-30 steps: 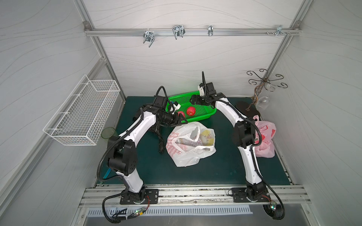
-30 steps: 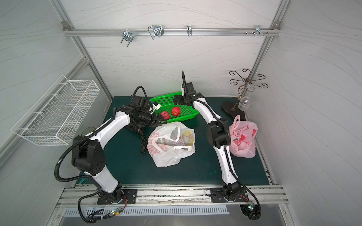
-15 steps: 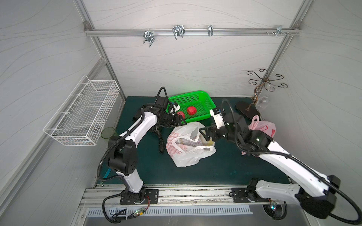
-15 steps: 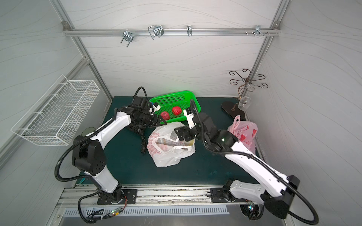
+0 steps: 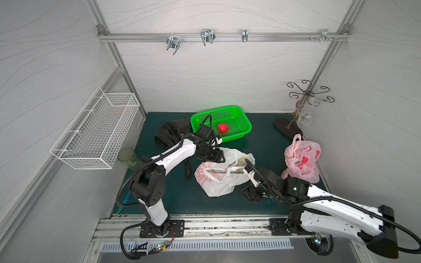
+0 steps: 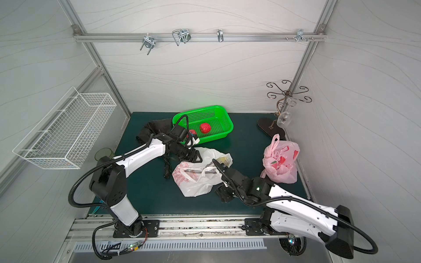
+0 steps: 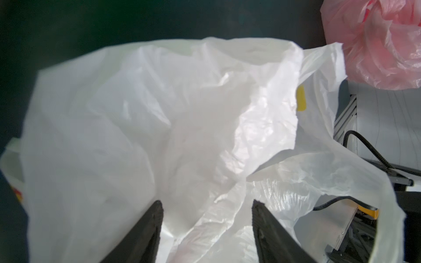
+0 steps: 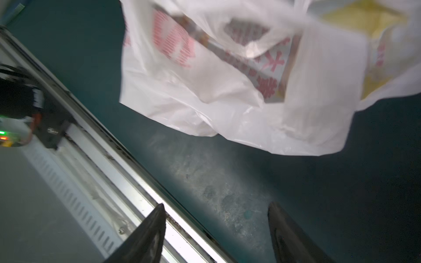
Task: Untie the knot of a plastic bag & take out the apple
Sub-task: Move the plastic bag to the center of the board.
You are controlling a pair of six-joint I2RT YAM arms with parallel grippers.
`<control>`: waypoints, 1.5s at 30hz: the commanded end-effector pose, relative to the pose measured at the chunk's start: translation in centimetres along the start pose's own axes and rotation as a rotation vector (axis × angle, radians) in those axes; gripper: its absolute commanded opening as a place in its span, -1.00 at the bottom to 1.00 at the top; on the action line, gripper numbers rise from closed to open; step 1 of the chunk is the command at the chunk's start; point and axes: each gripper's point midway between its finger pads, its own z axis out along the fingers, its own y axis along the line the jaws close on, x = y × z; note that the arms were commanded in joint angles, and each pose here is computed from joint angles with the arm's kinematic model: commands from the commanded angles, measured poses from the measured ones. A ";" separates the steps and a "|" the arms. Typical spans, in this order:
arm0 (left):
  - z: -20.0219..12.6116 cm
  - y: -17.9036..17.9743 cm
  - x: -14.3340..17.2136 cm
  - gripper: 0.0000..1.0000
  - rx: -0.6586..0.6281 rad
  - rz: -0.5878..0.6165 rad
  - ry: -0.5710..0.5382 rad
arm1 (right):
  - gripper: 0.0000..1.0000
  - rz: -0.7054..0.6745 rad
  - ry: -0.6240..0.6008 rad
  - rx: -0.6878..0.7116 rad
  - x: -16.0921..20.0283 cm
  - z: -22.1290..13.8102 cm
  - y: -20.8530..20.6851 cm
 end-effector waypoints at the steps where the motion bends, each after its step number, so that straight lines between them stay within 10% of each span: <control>1: 1.0 -1.0 0.1 0.26 0.028 -0.007 -0.058 | 0.49 -0.012 -0.054 0.004 -2.6 1.9 0.6; 13: 4.8 -1.9 4.8 0.24 0.082 -0.007 -0.012 | 0.49 0.026 -0.049 0.000 -10.9 9.2 0.2; 26: -2.4 -2.5 2.8 0.34 -0.053 0.032 -0.188 | 0.52 0.025 0.164 0.086 -5.9 17.0 -0.9; 32: -6.9 -1.1 5.0 0.37 -0.109 -0.030 -0.181 | 0.66 -0.017 0.206 0.169 -4.1 16.6 -1.7; 45: -5.1 -3.0 14.2 0.27 0.058 -0.167 -0.128 | 0.86 0.007 0.057 0.180 -9.1 9.6 -3.8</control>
